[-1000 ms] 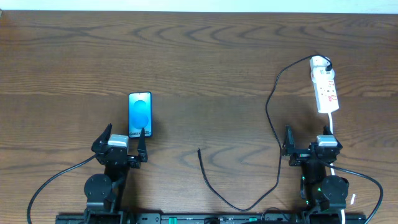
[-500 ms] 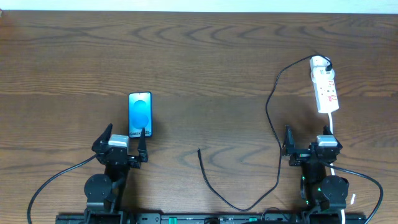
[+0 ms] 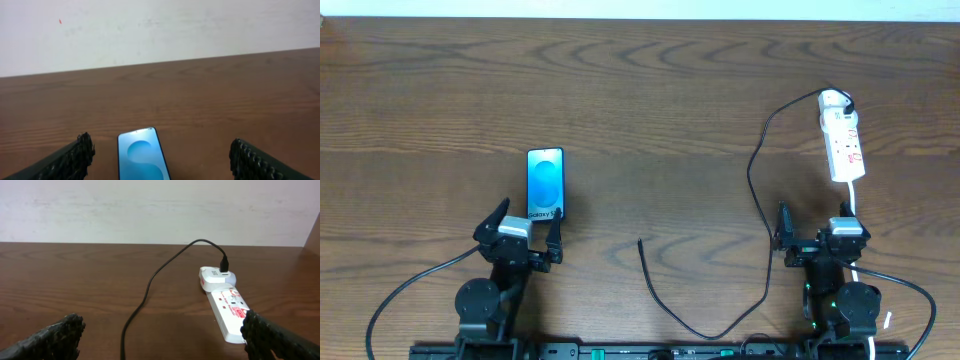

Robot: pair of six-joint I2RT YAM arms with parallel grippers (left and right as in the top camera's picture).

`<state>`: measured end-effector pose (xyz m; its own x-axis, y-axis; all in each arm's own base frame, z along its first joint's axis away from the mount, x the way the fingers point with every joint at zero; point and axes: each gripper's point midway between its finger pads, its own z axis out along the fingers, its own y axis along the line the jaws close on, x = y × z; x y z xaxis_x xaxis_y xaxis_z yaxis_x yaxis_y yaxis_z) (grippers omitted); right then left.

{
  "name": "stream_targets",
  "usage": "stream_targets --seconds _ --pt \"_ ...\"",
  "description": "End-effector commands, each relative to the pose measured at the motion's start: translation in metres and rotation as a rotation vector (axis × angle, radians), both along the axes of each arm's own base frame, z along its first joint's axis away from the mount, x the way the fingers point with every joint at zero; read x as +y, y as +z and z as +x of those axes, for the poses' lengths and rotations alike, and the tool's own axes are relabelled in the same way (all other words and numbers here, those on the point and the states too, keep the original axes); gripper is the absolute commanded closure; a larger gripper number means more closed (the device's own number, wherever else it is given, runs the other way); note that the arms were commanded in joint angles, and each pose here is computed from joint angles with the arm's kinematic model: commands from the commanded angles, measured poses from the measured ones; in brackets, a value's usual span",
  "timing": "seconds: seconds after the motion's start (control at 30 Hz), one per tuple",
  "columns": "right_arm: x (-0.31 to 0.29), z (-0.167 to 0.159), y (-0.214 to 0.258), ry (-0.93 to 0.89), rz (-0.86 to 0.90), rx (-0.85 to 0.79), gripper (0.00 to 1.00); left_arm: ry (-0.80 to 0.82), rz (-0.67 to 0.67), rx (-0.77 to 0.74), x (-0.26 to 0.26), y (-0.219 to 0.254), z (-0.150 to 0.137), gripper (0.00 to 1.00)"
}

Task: Plug charger to phone and switch on socket

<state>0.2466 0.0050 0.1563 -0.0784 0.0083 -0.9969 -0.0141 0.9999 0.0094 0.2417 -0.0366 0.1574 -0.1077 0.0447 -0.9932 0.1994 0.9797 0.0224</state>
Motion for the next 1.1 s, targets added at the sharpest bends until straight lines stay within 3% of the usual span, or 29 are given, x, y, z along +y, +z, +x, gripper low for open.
stream_targets --seconds 0.0,1.07 --pt "0.003 0.000 0.000 0.014 -0.004 -0.002 0.01 -0.010 -0.011 -0.013 -0.002 0.028 0.000 0.11" --pt "0.003 0.000 0.000 0.014 -0.004 -0.002 0.01 -0.007 0.047 0.489 -0.003 0.049 0.110 0.11"
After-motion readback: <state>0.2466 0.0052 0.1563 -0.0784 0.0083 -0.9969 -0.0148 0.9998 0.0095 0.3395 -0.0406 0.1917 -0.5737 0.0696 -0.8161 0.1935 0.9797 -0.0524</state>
